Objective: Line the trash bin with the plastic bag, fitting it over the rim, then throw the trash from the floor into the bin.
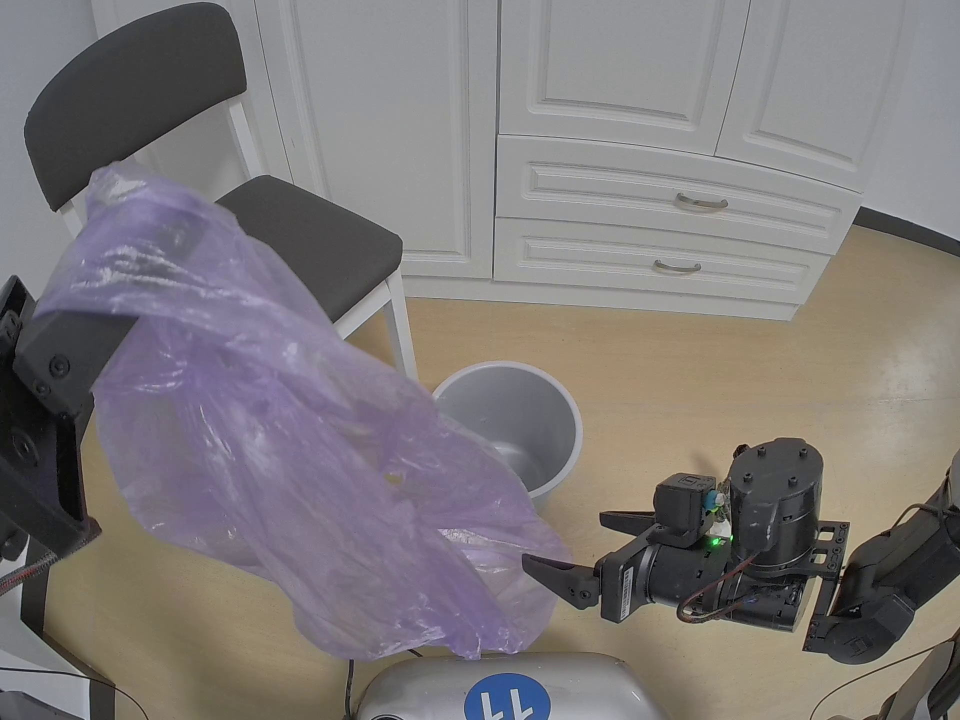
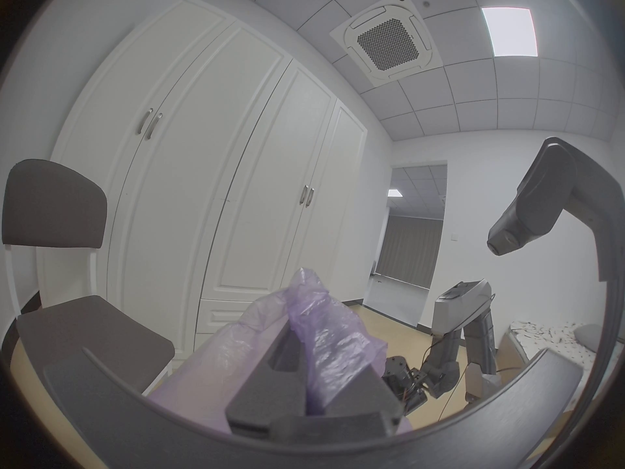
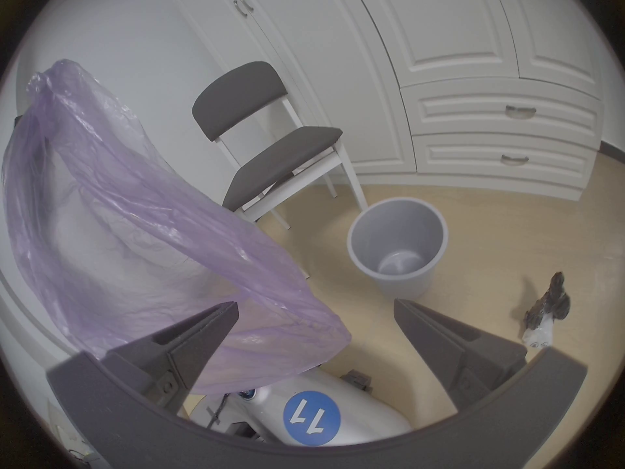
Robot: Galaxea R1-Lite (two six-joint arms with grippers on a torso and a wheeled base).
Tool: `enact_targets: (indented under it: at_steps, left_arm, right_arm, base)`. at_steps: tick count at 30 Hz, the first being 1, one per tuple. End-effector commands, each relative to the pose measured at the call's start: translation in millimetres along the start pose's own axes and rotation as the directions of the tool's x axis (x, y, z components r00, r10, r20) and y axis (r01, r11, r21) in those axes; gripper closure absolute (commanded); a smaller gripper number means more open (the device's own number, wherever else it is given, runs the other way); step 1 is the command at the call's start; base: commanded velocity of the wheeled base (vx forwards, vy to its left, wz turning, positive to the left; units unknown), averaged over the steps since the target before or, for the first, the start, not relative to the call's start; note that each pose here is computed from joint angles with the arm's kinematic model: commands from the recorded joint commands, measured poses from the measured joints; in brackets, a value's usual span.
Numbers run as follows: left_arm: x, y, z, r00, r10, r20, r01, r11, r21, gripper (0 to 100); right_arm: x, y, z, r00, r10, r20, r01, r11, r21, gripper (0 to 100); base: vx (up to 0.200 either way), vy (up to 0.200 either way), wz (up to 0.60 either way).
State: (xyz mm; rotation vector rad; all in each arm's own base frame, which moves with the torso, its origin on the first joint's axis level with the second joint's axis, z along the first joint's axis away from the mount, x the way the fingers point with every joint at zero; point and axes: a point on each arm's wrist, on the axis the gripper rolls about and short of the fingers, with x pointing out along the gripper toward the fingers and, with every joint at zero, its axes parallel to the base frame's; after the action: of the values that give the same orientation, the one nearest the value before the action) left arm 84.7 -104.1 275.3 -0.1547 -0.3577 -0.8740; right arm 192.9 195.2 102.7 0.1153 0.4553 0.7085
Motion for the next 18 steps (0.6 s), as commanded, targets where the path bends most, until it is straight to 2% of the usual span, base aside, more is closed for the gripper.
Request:
enact_targets:
  at_steps: [1, 5, 9, 18]
  left_arm:
    - [3, -2, 1, 1.0, -0.012, 0.002, 0.012, 1.0, -0.009, 100]
    - [2, -7, 5, 0.998, -0.048, 0.041, 0.049, 0.998, -0.028, 100]
    - [1, -8, 8, 0.995, -0.052, 0.08, 0.054, 0.998, -0.03, 100]
    - [-5, -9, 16, 0.991, -0.065, 0.117, 0.069, 0.997, -0.03, 100]
  right_arm:
    - [7, -1, -9, 0.999, 0.012, -0.042, -0.012, 1.0, 0.018, 0]
    - [11, 3, -12, 0.993, 0.093, -0.071, -0.086, 0.991, 0.099, 0]
    - [18, 3, -15, 0.99, 0.14, -0.035, -0.133, 0.98, 0.147, 0]
    - [27, 1, -30, 0.978, 0.188, 0.091, -0.199, 0.971, 0.132, 0]
  base:
    - [0.0, 0.0, 0.0]
    - [0.0, 0.0, 0.0]
    - [0.0, 0.0, 0.0]
    - [0.0, 0.0, 0.0]
